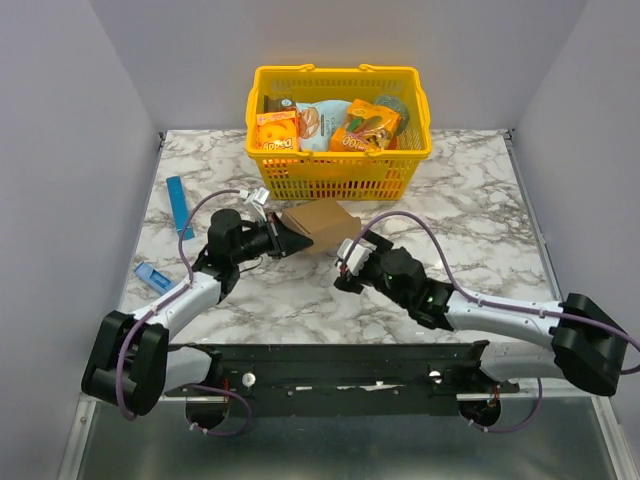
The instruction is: Fold the paper box
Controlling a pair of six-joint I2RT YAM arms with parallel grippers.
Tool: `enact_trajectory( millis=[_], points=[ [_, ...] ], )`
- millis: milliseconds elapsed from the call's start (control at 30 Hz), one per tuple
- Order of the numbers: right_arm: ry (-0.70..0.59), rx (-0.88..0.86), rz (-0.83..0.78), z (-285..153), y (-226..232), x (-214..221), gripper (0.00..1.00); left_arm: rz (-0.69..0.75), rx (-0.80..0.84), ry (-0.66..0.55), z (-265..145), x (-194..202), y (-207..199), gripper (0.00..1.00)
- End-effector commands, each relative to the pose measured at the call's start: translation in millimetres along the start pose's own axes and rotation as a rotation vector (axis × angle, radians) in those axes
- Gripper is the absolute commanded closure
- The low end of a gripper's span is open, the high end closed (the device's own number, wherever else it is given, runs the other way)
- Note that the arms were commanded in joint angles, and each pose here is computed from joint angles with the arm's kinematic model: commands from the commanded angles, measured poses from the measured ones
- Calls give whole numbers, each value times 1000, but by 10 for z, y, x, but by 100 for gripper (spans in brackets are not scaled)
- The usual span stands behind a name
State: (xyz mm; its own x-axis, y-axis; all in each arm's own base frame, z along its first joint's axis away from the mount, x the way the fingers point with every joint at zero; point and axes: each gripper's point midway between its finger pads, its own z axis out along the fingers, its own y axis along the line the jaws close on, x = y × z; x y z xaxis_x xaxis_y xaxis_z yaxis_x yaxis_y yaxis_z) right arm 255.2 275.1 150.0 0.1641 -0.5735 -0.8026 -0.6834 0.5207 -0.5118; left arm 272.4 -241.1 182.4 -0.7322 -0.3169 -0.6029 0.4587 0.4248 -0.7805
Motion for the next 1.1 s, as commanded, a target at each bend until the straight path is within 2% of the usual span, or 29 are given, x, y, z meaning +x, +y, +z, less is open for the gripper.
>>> enact_trajectory(
  millis=[0, 67, 300, 733, 1067],
  points=[
    [-159, 123, -87, 139, -226, -365, 0, -121, 74, 3, -166, -31, -163, 100],
    [-197, 140, -98, 224, -223, -420, 0, -129, 77, -1, -207, -65, -180, 100],
    [-289, 10, -158, 425, 34, -631, 0, -152, 83, -11, -289, -131, -170, 100],
    [-288, -103, -228, 802, 323, -634, 0, -177, 109, -13, -353, -182, -234, 100],
    [-294, 8, -274, 1004, 183, -663, 1, -200, 124, 11, -402, -134, -293, 100]
  ],
)
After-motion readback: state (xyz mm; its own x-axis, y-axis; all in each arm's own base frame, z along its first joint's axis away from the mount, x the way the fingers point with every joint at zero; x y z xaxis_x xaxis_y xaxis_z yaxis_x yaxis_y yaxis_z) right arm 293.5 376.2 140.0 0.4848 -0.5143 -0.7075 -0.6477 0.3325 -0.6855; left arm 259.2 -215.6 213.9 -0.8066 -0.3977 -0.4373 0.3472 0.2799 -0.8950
